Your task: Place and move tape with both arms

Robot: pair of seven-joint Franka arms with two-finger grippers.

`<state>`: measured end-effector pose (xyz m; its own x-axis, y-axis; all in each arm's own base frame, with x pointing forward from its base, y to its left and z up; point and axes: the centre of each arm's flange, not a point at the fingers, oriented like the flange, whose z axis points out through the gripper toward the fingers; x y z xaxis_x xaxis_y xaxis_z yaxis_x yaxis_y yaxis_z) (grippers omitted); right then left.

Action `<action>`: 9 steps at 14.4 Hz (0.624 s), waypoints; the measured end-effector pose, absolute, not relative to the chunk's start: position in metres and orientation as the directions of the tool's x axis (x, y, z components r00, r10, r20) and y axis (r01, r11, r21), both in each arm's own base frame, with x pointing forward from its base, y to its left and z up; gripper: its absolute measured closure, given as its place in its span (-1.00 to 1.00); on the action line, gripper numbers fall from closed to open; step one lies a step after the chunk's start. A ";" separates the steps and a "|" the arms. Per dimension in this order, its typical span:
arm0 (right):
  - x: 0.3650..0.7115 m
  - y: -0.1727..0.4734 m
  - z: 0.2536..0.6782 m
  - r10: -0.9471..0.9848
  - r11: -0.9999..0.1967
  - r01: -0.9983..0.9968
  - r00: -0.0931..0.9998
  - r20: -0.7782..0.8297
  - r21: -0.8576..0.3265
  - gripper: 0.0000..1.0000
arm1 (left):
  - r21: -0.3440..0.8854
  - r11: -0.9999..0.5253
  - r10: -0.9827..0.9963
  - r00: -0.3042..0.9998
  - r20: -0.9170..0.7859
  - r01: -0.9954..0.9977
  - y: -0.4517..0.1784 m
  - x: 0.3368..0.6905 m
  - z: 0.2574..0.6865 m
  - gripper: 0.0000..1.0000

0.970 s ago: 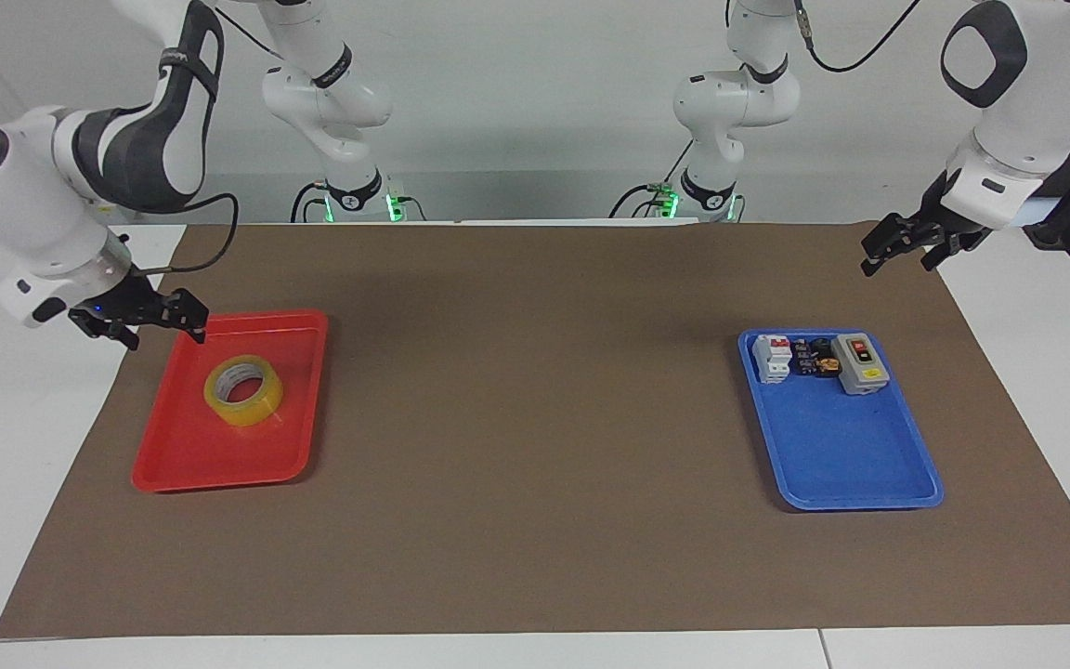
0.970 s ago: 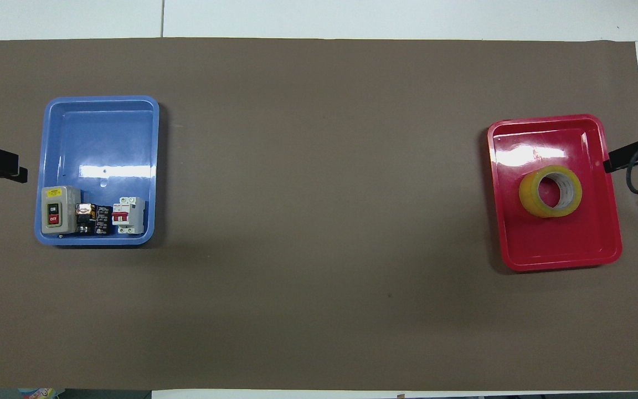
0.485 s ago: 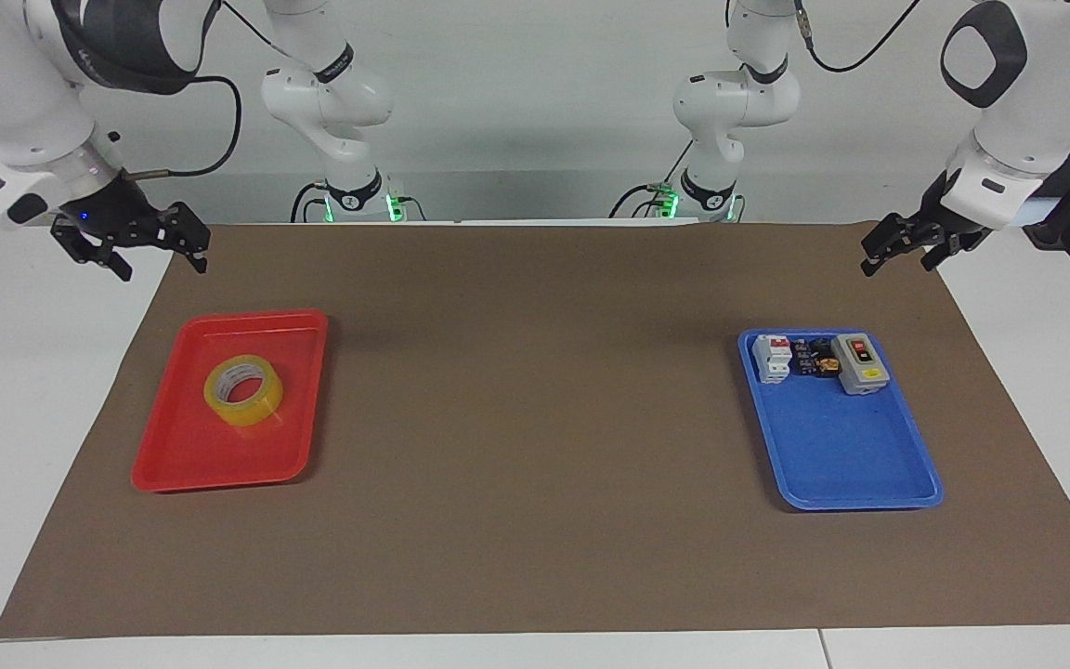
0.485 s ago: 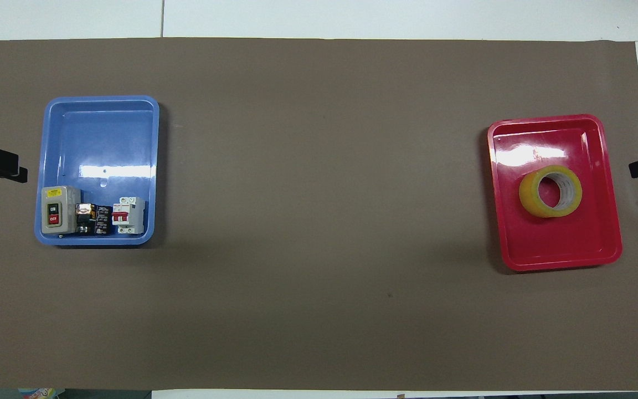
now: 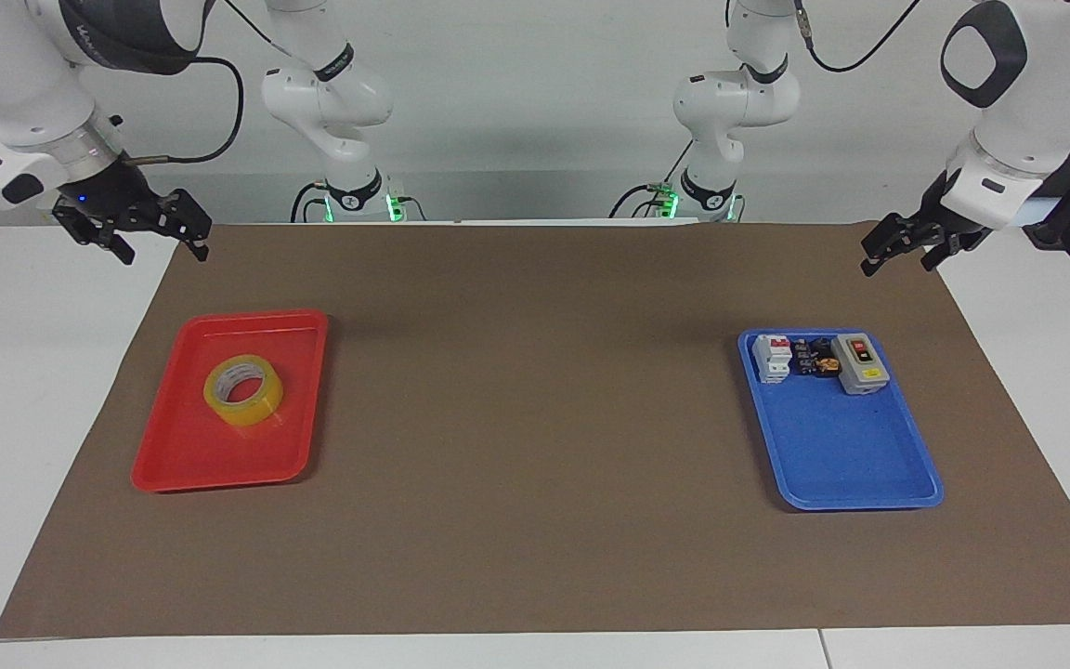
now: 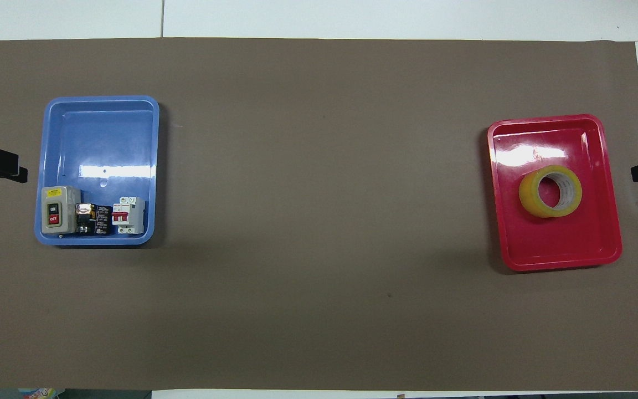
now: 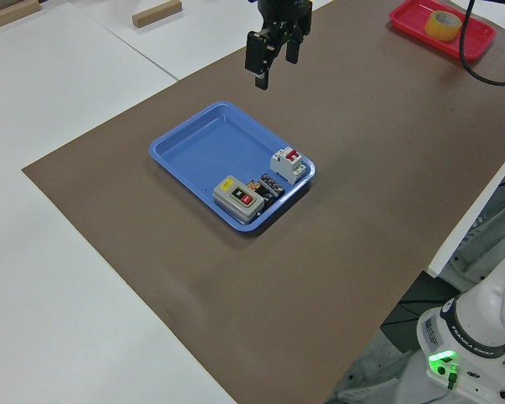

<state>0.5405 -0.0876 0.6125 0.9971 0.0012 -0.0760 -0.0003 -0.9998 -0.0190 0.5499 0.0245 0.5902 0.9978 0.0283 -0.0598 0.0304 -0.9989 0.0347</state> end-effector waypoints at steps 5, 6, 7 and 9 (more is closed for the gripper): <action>0.540 -0.086 0.613 -0.046 -0.999 -0.047 0.996 -0.072 -0.015 -1.00 | 0.035 -0.999 0.028 0.998 -0.060 0.030 0.025 0.550 0.590 -1.00; 0.540 -0.085 0.613 -0.049 -0.999 -0.050 0.996 -0.071 -0.015 -1.00 | 0.035 -0.999 0.028 0.998 -0.060 0.030 0.025 0.550 0.590 -1.00; 0.541 -0.084 0.614 -0.047 -0.999 -0.049 0.997 -0.069 -0.015 -1.00 | 0.035 -0.999 0.028 0.998 -0.060 0.030 0.025 0.550 0.590 -1.00; 0.541 -0.079 0.617 -0.040 -0.999 -0.041 0.997 -0.059 -0.013 -1.00 | 0.035 -0.999 0.028 0.998 -0.060 0.030 0.025 0.550 0.590 -1.00</action>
<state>0.5414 -0.0787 0.6173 0.9974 -0.0400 -0.0593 -0.0409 -0.9991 -0.0133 0.5499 0.0245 0.5902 0.9978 0.0283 -0.0598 0.0304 -0.9989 0.0347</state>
